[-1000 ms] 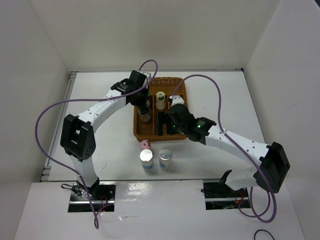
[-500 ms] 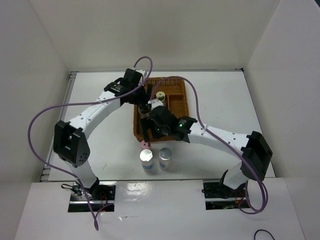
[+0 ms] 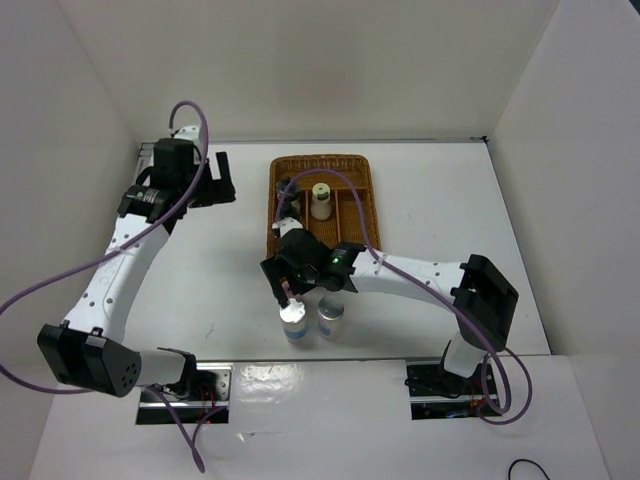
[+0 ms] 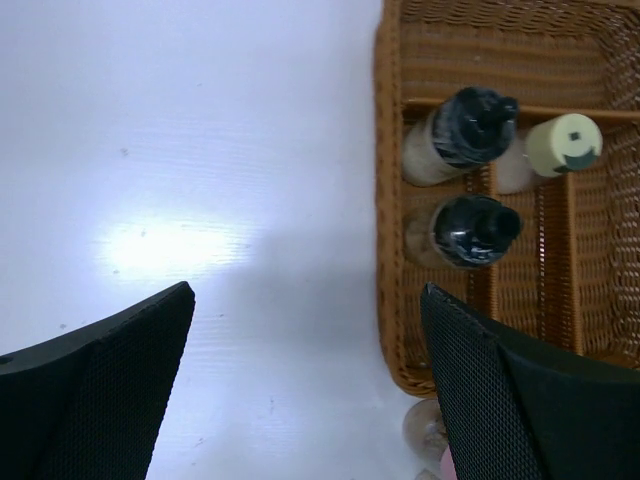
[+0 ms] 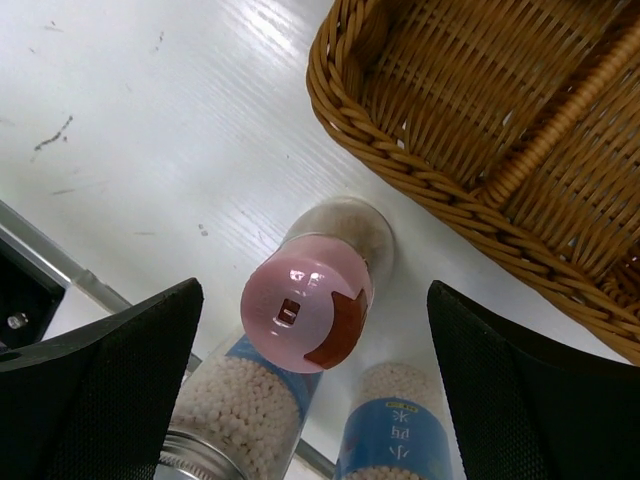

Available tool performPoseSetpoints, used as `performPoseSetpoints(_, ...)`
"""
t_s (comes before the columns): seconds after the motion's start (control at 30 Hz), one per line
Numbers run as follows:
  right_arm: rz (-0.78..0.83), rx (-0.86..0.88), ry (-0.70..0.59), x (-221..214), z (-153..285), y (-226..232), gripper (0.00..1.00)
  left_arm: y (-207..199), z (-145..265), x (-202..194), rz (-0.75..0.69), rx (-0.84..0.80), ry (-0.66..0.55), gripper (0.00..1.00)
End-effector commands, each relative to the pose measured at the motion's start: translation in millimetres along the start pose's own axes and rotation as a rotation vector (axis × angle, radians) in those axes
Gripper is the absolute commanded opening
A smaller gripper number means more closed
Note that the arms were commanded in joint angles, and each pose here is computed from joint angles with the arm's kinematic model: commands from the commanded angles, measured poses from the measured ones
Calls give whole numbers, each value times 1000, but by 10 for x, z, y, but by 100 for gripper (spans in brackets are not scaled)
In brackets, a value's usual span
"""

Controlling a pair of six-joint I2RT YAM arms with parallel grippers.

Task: Organize the condiment bottles

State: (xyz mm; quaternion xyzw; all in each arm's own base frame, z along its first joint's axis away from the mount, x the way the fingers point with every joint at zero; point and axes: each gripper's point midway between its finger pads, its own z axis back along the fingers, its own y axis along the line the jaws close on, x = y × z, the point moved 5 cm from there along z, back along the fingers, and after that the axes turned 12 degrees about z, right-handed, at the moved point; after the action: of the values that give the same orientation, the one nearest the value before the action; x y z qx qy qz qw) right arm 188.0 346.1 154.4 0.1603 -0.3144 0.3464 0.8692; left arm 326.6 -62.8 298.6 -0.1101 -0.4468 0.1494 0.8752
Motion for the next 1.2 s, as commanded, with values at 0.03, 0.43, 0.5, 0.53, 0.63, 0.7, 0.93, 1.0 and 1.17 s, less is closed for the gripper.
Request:
performPoseSetpoints(0.03,11,1,-6,78,2,82,94,195,176,79,51,11,-41,99)
performPoseSetpoints(0.43,6,-12,30,-3,-136,117,73,371,235,6,90,-5,-43,99)
performPoseSetpoints(0.5,10,-27,47,-45,-166,98,70,409,219,-12,96,5,-38,99)
performPoseSetpoints(0.53,8,-24,38,-4,-155,107,67,409,219,-12,96,5,-38,99)
performPoseSetpoints(0.63,10,-47,39,6,-171,84,61,413,201,-51,96,2,-24,99)
performPoseSetpoints(0.7,12,-61,44,-6,-168,64,57,394,199,-39,95,-12,-28,99)
performPoseSetpoints(0.93,11,-84,-19,245,63,40,48,405,195,-97,96,-16,-14,99)
performPoseSetpoints(1.0,2,-82,-60,388,248,37,48,405,195,-97,96,-16,-14,99)
performPoseSetpoints(1.17,-62,-133,-182,745,771,-225,48,443,180,-116,101,-5,-9,99)
